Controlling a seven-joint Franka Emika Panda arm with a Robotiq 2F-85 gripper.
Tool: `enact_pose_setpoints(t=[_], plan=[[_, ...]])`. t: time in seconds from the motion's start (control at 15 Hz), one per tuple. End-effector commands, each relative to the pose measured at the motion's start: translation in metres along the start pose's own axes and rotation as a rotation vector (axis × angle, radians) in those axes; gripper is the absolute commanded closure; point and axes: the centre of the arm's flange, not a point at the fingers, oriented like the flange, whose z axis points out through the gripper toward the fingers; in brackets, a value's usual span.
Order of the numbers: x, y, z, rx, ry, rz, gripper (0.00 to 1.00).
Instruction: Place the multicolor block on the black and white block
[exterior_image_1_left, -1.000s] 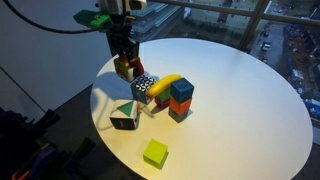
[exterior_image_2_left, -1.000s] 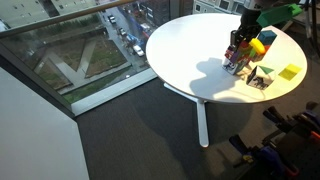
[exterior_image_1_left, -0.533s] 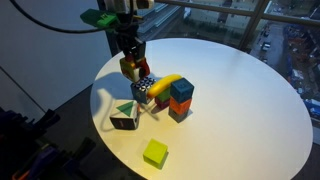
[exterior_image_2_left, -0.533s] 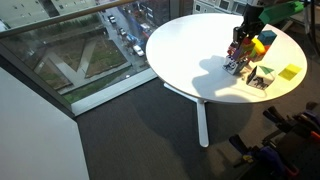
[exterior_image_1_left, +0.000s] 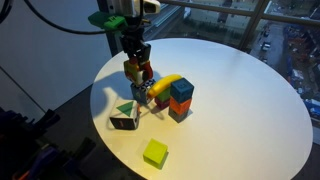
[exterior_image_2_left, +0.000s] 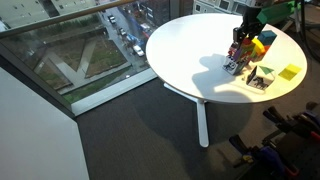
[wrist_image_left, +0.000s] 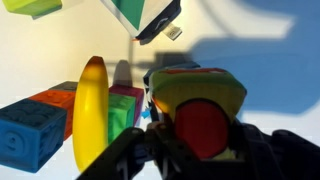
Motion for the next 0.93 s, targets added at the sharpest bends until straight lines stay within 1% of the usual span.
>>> enact_pose_setpoints(t=[0.0, 0.87], plan=[[0.013, 0.007, -0.002, -0.010, -0.022, -0.002, 0.75], [0.022, 0.009, 0.013, -0.035, -0.042, -0.022, 0.75]])
